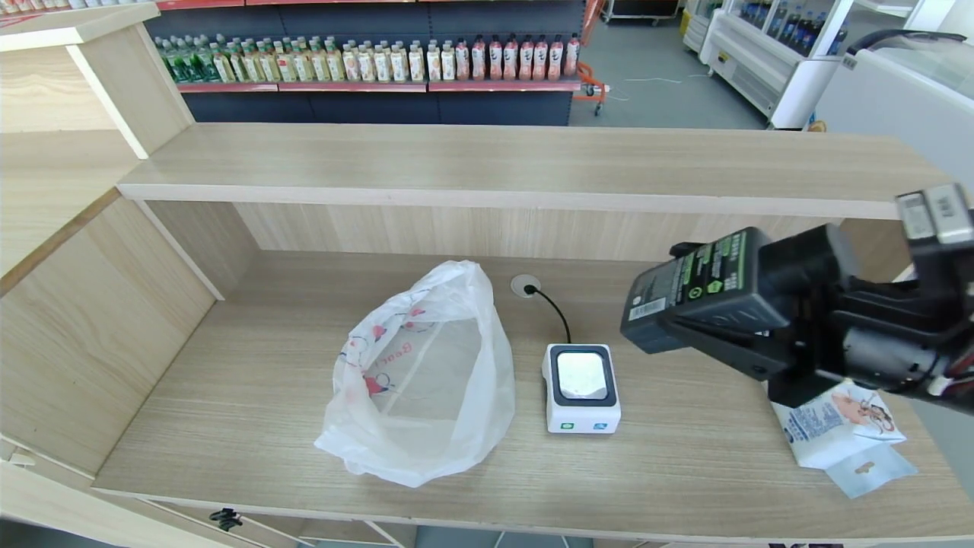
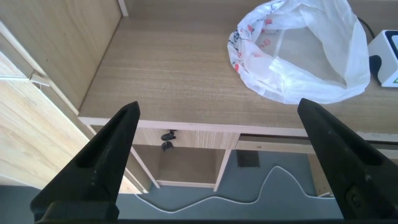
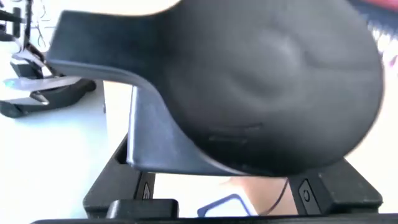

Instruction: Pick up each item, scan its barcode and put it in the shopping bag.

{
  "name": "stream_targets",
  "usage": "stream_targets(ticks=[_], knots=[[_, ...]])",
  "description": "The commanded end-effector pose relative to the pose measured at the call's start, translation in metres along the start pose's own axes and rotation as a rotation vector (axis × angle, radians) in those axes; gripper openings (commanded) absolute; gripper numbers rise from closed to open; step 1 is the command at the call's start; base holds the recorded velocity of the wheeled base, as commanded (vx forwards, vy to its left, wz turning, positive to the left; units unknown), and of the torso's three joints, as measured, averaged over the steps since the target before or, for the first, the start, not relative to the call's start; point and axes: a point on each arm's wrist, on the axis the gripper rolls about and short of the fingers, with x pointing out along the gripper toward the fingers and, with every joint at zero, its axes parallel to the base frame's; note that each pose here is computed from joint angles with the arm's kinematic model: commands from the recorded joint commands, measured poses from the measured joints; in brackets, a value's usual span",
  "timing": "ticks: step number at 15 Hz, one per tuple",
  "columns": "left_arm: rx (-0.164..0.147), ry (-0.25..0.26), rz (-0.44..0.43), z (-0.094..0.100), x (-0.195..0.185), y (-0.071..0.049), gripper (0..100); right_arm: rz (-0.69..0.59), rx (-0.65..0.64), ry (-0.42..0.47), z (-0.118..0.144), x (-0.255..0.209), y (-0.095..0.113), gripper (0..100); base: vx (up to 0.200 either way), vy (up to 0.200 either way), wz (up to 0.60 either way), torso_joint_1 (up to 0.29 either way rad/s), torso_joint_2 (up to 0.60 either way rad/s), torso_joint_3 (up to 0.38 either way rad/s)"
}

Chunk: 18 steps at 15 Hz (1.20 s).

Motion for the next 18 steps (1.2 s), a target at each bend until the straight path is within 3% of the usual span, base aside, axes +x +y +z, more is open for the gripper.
stream_targets(ticks=[1, 4, 6, 8, 11, 18], knots=[[0.000, 0.000, -0.003, 0.000, 0.000, 0.000, 100, 0.023, -0.190, -0.131, 0.047, -0.024, 0.016, 0, 0.000, 0.000, 0.00, 0.000, 0.00, 0.000], [0.000, 0.000, 0.000, 0.000, 0.000, 0.000, 100, 0.007, -0.268, -0.201, 0.075, -0.051, 0.035, 0, 0.000, 0.000, 0.00, 0.000, 0.00, 0.000], [0.000, -0.002, 0.000, 0.000, 0.000, 0.000, 100, 0.050, -0.124, -0.196, 0.087, -0.067, 0.046, 0, 0.000, 0.000, 0.00, 0.000, 0.00, 0.000], [0.000, 0.000, 0.000, 0.000, 0.000, 0.000, 100, 0.057, -0.117, -0.174, 0.091, -0.072, 0.051, 0, 0.000, 0.000, 0.00, 0.000, 0.00, 0.000], [0.000, 0.000, -0.001, 0.000, 0.000, 0.000, 100, 0.066, -0.243, -0.162, 0.084, -0.066, 0.048, 0, 0.000, 0.000, 0.00, 0.000, 0.00, 0.000], [0.000, 0.000, 0.000, 0.000, 0.000, 0.000, 100, 0.183, -0.571, -0.302, 0.089, -0.052, 0.061, 0, 0.000, 0.000, 0.00, 0.000, 0.00, 0.000]])
